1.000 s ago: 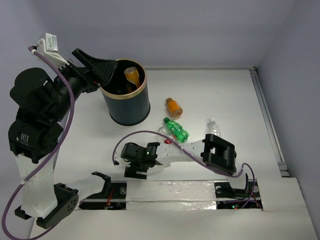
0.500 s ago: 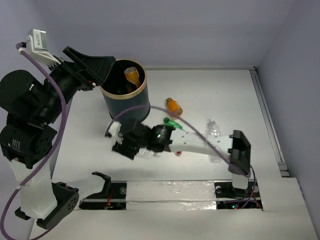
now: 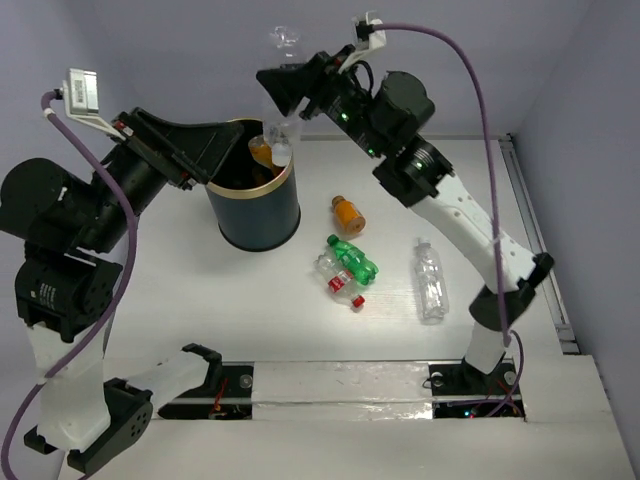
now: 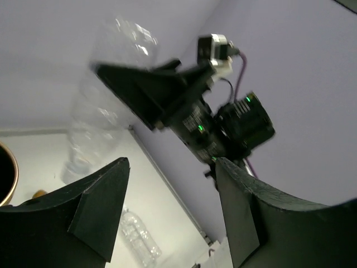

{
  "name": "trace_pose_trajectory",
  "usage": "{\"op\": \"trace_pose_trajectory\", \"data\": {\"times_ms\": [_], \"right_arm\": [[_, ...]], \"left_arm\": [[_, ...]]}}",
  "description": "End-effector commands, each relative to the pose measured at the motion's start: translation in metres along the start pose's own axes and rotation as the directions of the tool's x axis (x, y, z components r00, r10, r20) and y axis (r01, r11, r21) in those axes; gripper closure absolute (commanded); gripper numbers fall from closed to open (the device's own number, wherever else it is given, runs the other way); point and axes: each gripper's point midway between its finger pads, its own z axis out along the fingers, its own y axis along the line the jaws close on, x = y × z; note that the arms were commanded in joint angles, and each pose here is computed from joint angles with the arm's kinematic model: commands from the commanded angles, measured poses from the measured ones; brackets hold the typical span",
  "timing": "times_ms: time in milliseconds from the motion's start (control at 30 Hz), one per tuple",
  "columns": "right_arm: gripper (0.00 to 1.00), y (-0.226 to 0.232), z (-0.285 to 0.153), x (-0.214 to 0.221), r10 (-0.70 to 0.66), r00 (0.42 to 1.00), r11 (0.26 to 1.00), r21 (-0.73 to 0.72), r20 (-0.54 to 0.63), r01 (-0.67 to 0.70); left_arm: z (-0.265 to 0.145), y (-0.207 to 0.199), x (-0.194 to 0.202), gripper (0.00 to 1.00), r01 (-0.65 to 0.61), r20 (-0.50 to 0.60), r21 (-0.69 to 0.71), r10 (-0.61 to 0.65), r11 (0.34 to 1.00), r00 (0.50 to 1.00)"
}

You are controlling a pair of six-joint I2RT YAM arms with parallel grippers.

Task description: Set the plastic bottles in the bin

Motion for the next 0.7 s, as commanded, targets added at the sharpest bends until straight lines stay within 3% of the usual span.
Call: {"op": "trace_pose_trajectory", "data": {"times_ms": [0, 100, 133, 167, 333, 467, 500, 567, 667], "right_arm": [[0.5, -0.007, 0.042, 0.012, 0.225, 0.972, 0.973, -0.078, 0.07, -0.219], [0.5, -0.028, 0.072, 0.049, 0.289, 0.956, 0.956, -0.065, 0.056, -0.286], [0.49, -0.026, 0.077, 0.036, 0.291, 0.951, 0.955, -0.081, 0.101, -0.284], [0.49, -0.047, 0.089, 0.061, 0.287, 0.954, 0.958, -0.043, 0.088, -0.284], [0.47, -0.079, 0.103, 0.091, 0.328, 0.94, 0.944, 0.01, 0.092, -0.33], [0.31, -0.098, 0.105, 0.134, 0.314, 0.95, 0.946, 0.079, 0.007, -0.313], [0.19, -0.1, 0.105, 0.138, 0.307, 0.952, 0.948, 0.087, -0.005, -0.306], [0.09, -0.103, 0.103, 0.14, 0.284, 0.959, 0.954, 0.104, -0.018, -0.28], [0.02, -0.101, 0.099, 0.133, 0.247, 0.969, 0.964, 0.109, -0.024, -0.243]], "left_arm": [[0.001, -0.004, 0.006, 0.4, 0.008, -0.006, 0.05, -0.008, 0.999, 1.0], [-0.003, 0.01, 0.022, 0.42, 0.024, -0.028, 0.014, -0.024, 1.0, 0.999], [-0.006, 0.018, 0.031, 0.42, 0.034, -0.043, -0.004, -0.034, 0.999, 0.999], [-0.007, 0.023, 0.036, 0.42, 0.039, -0.049, -0.02, -0.04, 0.999, 0.998], [-0.015, 0.057, 0.076, 0.42, 0.064, -0.139, -0.116, -0.08, 0.991, 0.987], [-0.021, 0.082, 0.102, 0.42, 0.07, -0.187, -0.194, -0.107, 0.978, 0.976], [-0.023, 0.086, 0.108, 0.42, 0.072, -0.2, -0.206, -0.114, 0.976, 0.973], [-0.027, 0.096, 0.119, 0.42, 0.078, -0.218, -0.234, -0.13, 0.969, 0.967], [-0.032, 0.107, 0.132, 0.42, 0.077, -0.238, -0.266, -0.143, 0.961, 0.961]]}}
